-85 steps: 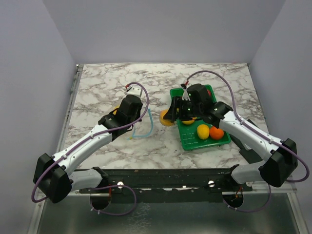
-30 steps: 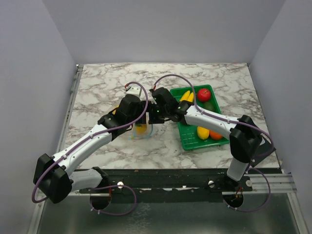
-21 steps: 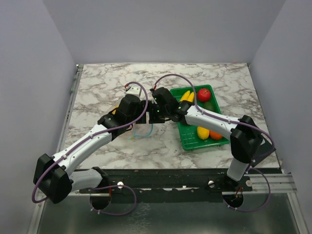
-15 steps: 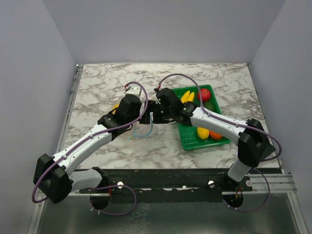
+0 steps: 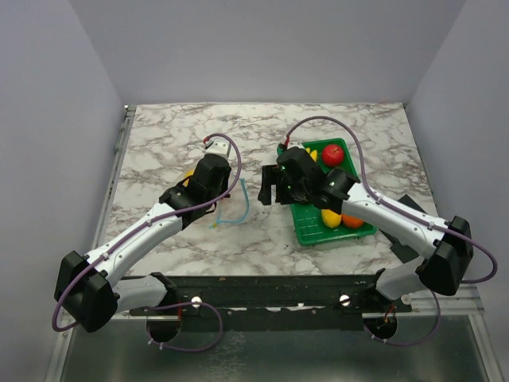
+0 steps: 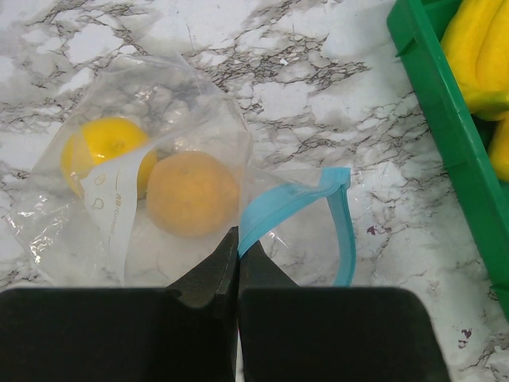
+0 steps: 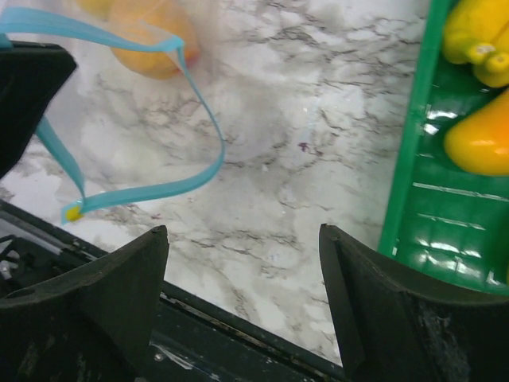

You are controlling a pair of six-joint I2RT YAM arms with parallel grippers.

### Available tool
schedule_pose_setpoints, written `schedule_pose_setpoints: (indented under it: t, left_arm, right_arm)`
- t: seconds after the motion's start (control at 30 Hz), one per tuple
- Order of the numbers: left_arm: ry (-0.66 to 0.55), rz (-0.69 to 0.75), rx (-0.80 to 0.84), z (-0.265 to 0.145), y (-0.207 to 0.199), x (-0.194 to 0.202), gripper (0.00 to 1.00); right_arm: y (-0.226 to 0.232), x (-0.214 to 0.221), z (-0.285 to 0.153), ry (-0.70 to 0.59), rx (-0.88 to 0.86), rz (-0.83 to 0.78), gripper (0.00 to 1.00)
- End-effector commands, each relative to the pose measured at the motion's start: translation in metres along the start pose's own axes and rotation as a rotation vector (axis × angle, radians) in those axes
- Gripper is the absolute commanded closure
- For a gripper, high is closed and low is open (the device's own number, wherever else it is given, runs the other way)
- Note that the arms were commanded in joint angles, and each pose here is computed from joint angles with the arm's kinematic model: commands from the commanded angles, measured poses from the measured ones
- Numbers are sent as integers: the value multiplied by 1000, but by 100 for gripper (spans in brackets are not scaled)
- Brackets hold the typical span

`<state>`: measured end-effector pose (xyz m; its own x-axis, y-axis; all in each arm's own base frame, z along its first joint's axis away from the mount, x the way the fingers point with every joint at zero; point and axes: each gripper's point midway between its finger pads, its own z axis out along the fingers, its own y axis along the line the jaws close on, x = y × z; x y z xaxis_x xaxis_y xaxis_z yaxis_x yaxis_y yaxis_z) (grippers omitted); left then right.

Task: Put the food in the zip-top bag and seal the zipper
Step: Pick up the fake fruit from the bin.

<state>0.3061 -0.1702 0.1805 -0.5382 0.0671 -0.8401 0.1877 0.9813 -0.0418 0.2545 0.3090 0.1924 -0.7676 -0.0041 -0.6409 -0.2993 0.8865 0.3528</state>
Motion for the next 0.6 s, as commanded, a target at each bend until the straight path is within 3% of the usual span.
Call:
schedule_pose_setpoints:
  t: [0.0,0.57]
  left_arm:
    - [-19,-18,22,-1,-2,-4,100]
    - [-9,-15,24,1,-3,-2,100]
  right_arm:
    - [-50,16,-18,23,197,-57,18]
    - [-159,52,-51,119,621,-26,13]
